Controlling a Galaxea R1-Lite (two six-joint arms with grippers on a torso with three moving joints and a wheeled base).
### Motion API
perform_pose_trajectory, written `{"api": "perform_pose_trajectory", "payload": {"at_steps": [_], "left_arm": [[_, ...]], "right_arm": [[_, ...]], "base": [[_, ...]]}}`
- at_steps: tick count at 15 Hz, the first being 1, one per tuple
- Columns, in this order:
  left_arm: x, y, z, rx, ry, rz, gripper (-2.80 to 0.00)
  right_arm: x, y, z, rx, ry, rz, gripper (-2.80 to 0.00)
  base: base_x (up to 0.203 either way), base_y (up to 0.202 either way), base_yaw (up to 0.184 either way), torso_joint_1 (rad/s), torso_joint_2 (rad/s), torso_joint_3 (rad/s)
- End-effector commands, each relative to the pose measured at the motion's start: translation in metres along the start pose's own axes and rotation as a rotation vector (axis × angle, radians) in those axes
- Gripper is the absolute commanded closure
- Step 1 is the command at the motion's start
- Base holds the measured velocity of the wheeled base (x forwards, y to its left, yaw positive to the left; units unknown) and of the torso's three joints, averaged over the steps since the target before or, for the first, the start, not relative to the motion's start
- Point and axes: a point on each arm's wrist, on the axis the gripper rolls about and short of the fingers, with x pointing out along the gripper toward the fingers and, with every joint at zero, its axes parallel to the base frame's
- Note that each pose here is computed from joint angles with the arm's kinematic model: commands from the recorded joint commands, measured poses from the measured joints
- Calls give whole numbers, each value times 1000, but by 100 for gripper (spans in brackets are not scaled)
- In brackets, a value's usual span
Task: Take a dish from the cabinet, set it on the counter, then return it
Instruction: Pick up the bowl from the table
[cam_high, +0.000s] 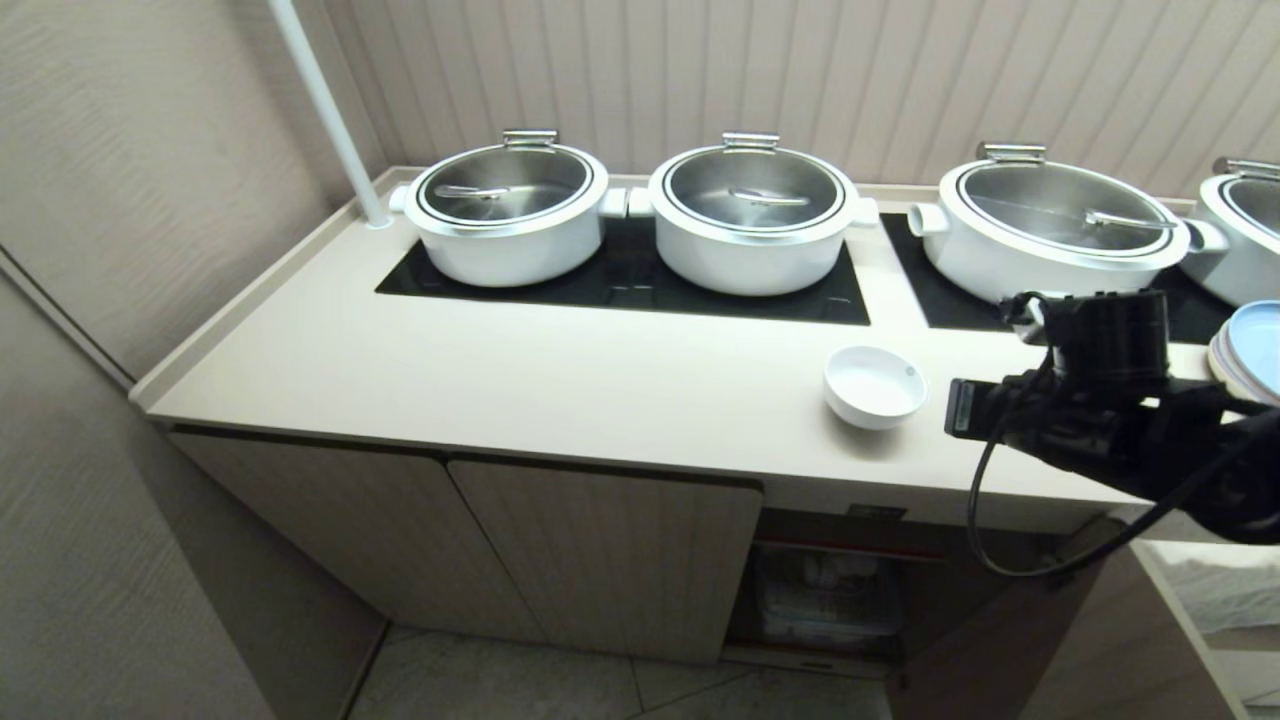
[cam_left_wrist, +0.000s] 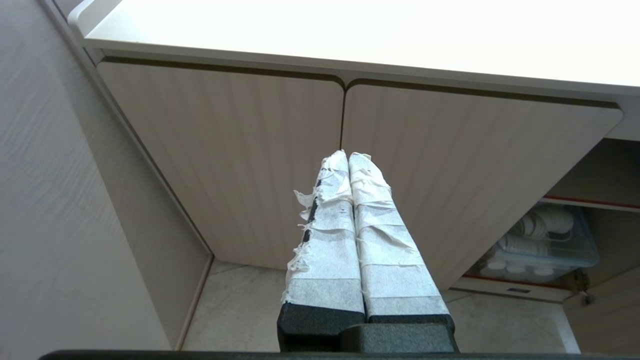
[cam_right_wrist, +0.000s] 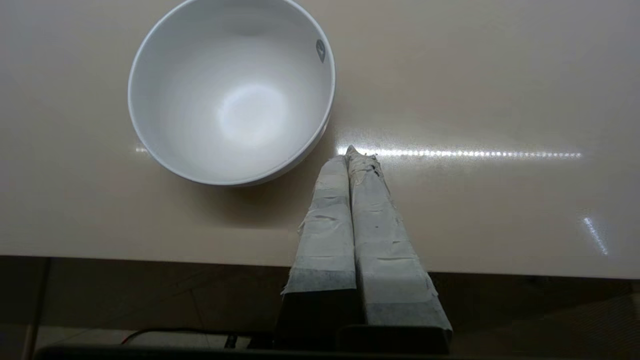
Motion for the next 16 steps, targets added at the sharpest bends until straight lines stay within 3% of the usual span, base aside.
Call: {"api": "perform_pose_trajectory", "payload": {"at_steps": [1,3,6,13,16], "left_arm": [[0,0,0,-1,-1,1,0],[0,0,0,-1,-1,1,0],[0,0,0,-1,-1,1,0],[0,0,0,-1,-1,1,0],[0,0,0,-1,-3,1,0]], "right_arm": [[-21,-3,13,2,-60,13,0],[-36,-6,14,-17,-81,21,0],[-68,-16,-7,-58,-57,40,0],[-142,-52,-101,-138,101,67,0],[-173,-70,-137,-175,87,111,0]], "base": [[0,0,0,0,0,0],[0,0,0,0,0,0],[0,0,0,0,0,0],[0,0,0,0,0,0],[0,0,0,0,0,0]]}}
